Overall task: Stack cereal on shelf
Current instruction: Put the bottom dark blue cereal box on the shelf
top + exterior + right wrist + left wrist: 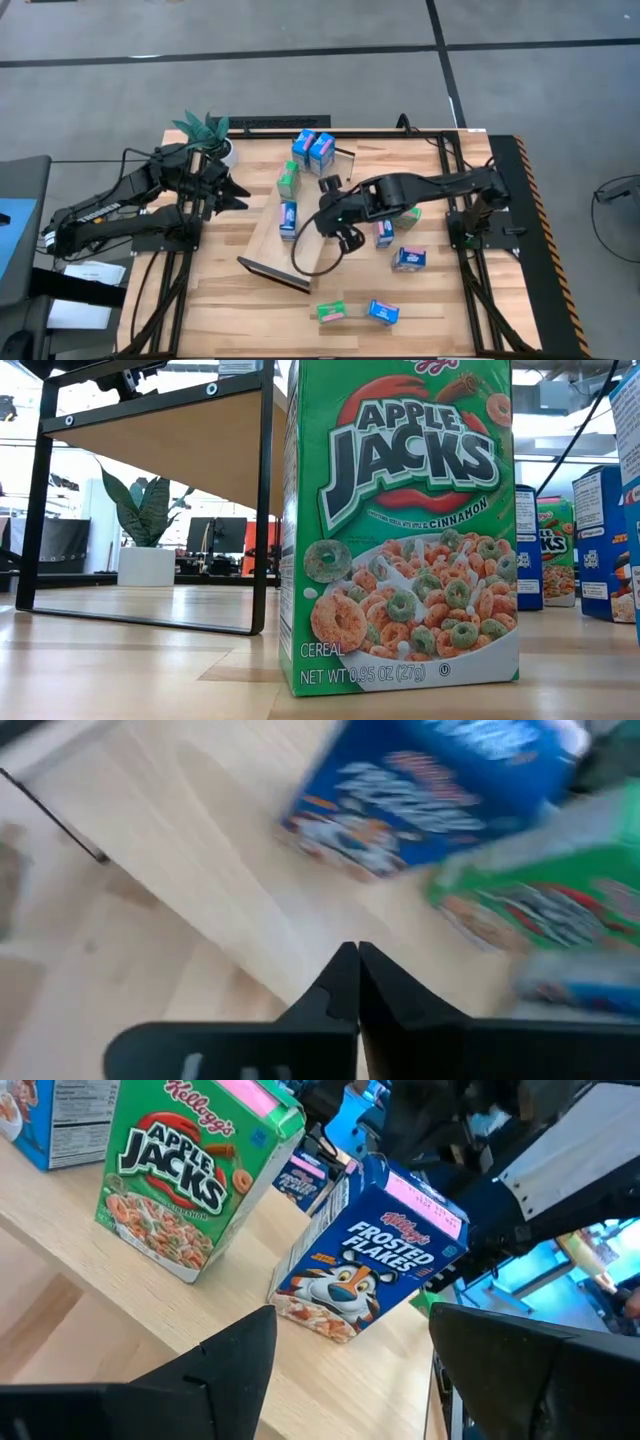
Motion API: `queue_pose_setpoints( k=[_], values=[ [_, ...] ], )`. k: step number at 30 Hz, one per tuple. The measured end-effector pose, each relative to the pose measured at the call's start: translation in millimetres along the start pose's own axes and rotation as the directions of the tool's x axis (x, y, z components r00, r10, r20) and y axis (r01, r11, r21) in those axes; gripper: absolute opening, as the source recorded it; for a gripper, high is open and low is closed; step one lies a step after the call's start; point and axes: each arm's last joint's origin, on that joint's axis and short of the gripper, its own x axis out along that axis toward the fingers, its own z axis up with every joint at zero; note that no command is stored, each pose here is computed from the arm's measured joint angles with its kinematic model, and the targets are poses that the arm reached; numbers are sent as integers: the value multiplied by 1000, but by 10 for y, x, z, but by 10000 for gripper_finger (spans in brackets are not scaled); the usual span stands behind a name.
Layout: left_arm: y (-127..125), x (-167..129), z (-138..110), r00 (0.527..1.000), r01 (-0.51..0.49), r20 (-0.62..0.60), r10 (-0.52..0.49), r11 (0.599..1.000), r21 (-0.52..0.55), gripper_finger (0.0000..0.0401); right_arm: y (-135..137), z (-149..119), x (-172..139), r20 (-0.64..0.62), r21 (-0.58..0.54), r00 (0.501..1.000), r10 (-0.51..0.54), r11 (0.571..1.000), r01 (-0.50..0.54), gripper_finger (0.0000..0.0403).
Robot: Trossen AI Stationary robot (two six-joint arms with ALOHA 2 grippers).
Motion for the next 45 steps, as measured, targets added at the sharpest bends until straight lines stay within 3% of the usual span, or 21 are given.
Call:
queue_pose_setpoints(
  k=[4, 11, 21, 32, 36, 39, 45],
  values=[
    [5, 0, -10, 1000, -5, -10, 5, 1000, 1, 235, 35, 29, 127, 81, 44, 997, -5, 999, 2, 26],
    [19, 0, -41, 999, -14, -39, 14, 1000, 0, 213, -7, 75, 238, 136, 62, 991, 13, 998, -22, 8],
    [29, -2, -63, 998, -22, -61, 22, 1000, -6, 206, -41, 106, 405, 202, 98, 979, 12, 995, -32, 10],
    [35, -3, -75, 997, -29, -71, 28, 1000, -5, 206, -67, 84, 514, 243, 134, 970, 6, 990, -39, 14],
    [36, -3, -74, 997, -33, -69, 34, 999, 12, 206, -38, 47, 682, 213, 134, 976, 41, 988, -71, 13],
    [39, -2, -72, 997, -43, -64, 44, 999, 18, 206, -70, 102, 763, 267, 159, 963, 33, 984, -78, 13],
    [38, -1, -66, 997, -44, -57, 45, 999, 22, 206, -100, 42, 780, 228, 199, 973, 46, 976, -93, 13]
  ],
)
